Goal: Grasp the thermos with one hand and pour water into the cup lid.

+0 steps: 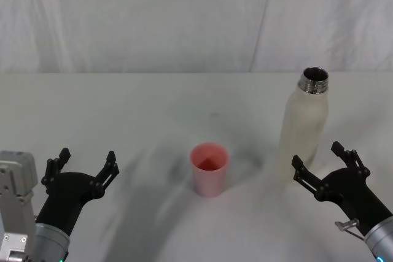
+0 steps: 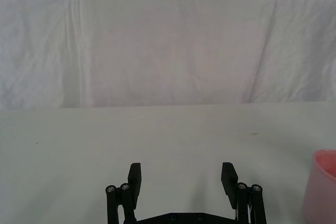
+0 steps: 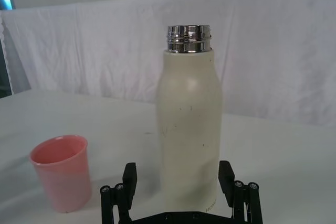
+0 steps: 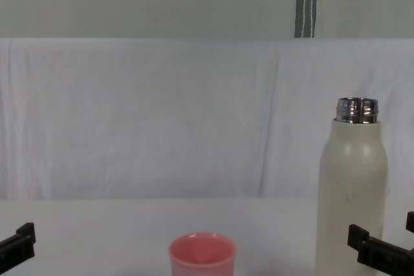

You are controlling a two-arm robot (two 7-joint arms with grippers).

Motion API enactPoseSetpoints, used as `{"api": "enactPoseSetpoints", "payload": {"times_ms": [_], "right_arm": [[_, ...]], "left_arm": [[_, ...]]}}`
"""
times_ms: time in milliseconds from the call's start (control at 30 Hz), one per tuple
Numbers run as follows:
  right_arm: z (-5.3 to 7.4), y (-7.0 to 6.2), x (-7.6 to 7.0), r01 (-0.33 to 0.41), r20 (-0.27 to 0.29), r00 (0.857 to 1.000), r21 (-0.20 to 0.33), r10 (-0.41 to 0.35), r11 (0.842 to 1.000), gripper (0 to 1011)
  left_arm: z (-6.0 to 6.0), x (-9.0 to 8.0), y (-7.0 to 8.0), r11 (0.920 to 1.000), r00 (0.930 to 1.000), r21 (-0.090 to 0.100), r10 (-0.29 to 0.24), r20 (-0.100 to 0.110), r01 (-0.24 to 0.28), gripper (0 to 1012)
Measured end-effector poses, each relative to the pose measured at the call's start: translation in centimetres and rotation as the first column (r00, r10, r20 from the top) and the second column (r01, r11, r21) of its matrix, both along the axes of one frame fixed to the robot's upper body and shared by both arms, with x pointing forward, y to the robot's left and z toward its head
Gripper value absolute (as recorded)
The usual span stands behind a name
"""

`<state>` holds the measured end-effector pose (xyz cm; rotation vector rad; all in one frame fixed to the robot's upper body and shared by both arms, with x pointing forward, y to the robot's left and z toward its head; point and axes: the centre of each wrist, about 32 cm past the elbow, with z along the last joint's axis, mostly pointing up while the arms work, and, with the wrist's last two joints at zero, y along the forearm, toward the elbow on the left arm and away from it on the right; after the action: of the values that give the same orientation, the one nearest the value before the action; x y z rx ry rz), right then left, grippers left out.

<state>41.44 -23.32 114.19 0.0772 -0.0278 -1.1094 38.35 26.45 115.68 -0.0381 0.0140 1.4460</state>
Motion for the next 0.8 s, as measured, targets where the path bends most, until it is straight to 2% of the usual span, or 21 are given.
{"api": "enactPoseSetpoints", "payload": {"times_ms": [800], "right_arm": [[0.02, 0.04, 0.07, 0.008, -0.004, 1.000, -0.001, -0.008, 1.000, 1003]], "left_arm": [[0.00, 0.00, 0.00, 1.0000, 1.0000, 0.000, 0.000, 0.000, 0.000, 1001]]}}
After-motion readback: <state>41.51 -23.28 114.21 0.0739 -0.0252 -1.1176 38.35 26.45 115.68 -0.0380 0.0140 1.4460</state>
